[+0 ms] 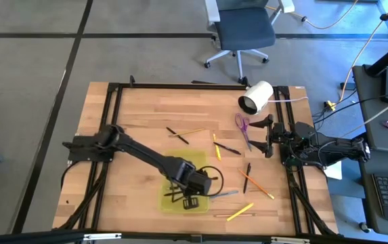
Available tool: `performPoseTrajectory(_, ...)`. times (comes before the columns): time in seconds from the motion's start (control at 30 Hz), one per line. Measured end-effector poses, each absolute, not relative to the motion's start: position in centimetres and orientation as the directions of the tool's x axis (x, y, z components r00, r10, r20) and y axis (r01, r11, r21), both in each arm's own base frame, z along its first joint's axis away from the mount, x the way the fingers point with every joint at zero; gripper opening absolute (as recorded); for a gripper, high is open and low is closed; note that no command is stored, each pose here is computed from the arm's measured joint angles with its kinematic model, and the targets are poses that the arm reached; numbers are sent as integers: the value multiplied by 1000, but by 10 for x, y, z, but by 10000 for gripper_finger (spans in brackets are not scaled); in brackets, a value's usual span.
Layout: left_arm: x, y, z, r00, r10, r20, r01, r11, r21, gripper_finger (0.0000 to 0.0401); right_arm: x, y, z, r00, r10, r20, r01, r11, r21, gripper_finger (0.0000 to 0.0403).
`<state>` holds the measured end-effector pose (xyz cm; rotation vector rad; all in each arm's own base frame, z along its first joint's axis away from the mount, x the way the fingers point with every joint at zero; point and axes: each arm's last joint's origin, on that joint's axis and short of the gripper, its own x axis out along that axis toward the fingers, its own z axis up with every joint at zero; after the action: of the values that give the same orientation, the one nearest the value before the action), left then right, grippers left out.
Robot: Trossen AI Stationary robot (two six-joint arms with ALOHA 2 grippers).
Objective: Pick & place school supplies into a supply box
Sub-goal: Put the black pen into the yellow supplies box
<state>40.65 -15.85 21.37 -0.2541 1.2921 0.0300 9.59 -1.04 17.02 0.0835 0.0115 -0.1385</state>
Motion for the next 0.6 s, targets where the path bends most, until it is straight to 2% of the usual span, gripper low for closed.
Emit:
performPoseTrajectory(0.23, 412, -160, 189, 220, -80, -972, -90, 991, -102, 18, 96, -9, 169, 997, -73, -24, 75, 992, 103, 391)
performPoseTrajectory(0.4, 414, -159, 186, 237, -35, -971, -45, 998, -47, 18, 96, -8, 169, 997, -72, -25, 75, 989, 124, 391)
performPoseTrajectory(0.6, 415, -158, 184, 219, -77, -973, -47, 995, -89, 18, 96, -8, 169, 997, -73, -25, 75, 989, 124, 391)
